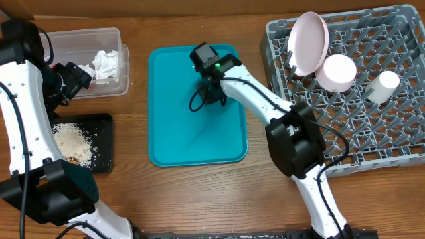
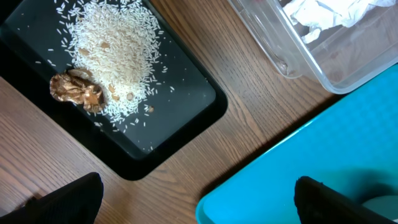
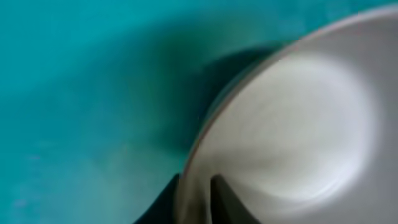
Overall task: Sort waste into correct bins and load items into the dishwasher
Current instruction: 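Grasp the white bowl rim with the right gripper and lift, then carry the bowl to the rack and lower it in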
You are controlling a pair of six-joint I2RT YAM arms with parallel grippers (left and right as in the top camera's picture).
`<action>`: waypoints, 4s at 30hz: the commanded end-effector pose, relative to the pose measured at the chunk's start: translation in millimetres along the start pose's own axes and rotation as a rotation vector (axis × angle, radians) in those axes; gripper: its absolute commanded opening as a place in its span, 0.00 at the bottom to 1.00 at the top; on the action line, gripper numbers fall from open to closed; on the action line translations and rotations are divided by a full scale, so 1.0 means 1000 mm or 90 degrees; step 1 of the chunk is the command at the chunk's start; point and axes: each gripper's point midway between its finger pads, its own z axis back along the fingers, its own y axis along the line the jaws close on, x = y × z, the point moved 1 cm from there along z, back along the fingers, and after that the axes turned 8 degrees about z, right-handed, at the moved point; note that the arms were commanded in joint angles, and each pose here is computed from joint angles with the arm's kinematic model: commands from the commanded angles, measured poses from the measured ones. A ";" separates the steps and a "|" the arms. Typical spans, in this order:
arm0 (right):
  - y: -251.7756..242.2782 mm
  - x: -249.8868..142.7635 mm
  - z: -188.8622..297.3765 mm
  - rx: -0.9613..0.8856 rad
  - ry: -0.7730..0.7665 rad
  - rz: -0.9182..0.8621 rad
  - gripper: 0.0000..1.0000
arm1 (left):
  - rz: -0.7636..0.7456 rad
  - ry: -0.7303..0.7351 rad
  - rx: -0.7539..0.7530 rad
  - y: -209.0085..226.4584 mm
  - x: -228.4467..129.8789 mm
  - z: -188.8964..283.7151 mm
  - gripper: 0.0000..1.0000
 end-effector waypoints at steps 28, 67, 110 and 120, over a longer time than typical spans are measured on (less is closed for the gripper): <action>-0.008 0.013 0.048 0.069 0.001 -0.035 0.40 | 0.005 0.002 -0.001 -0.002 0.000 -0.001 1.00; -0.113 -0.007 0.206 0.032 -0.054 -0.243 0.04 | 0.005 0.002 -0.001 -0.002 0.000 -0.001 1.00; -0.236 -0.181 0.192 0.589 -0.286 -0.503 0.04 | 0.005 0.002 -0.001 -0.002 0.000 -0.001 1.00; -0.265 -0.216 0.185 0.561 -0.308 -0.580 0.04 | 0.005 0.002 -0.001 -0.002 0.000 -0.001 1.00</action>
